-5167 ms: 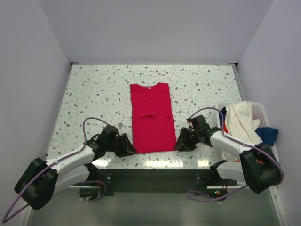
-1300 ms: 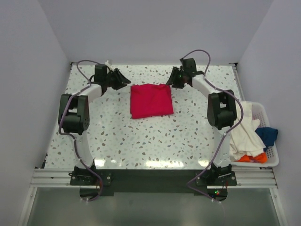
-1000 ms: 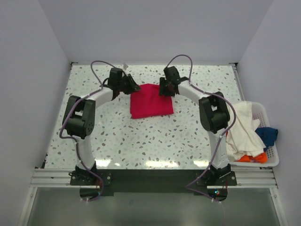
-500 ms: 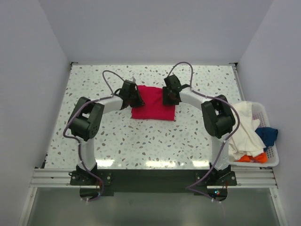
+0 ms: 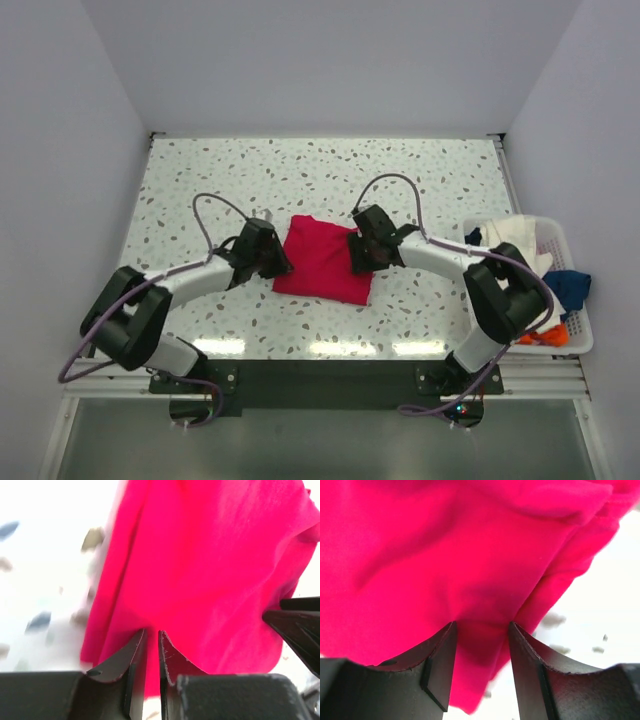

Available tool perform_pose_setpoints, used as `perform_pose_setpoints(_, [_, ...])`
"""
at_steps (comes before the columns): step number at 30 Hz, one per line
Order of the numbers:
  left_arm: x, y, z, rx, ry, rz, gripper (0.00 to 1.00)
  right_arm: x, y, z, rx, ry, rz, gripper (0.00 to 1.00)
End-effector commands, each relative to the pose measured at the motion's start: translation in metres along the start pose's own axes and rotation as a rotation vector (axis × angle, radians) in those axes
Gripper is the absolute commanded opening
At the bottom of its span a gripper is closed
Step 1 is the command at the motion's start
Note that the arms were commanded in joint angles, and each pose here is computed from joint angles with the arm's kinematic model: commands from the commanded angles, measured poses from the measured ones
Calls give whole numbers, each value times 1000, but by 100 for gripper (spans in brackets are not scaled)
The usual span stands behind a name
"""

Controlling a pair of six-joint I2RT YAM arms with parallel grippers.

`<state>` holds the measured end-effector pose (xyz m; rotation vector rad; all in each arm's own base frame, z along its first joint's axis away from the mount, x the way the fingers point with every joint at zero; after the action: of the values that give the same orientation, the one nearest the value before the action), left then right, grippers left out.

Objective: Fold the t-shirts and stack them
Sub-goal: Fold the tshirt

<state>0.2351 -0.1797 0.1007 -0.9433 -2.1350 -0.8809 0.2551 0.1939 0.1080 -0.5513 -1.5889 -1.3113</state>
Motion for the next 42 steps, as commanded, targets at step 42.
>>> perform_pose_setpoints(42, [4,107,-19,-46,2,-224,49,-12,105,-44,-141,118,-196,58])
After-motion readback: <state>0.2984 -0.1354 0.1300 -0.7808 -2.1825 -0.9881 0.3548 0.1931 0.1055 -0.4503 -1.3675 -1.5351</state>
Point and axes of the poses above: each gripper's point midway between its finger pads, its own x axis back along the fingers, its own z axis along the line the jaws close on, y = z × x, the point moved 9 cm from there along x, back along the fingers, and after that the axes turned 12 degrees about x, right-handed, at the moved point
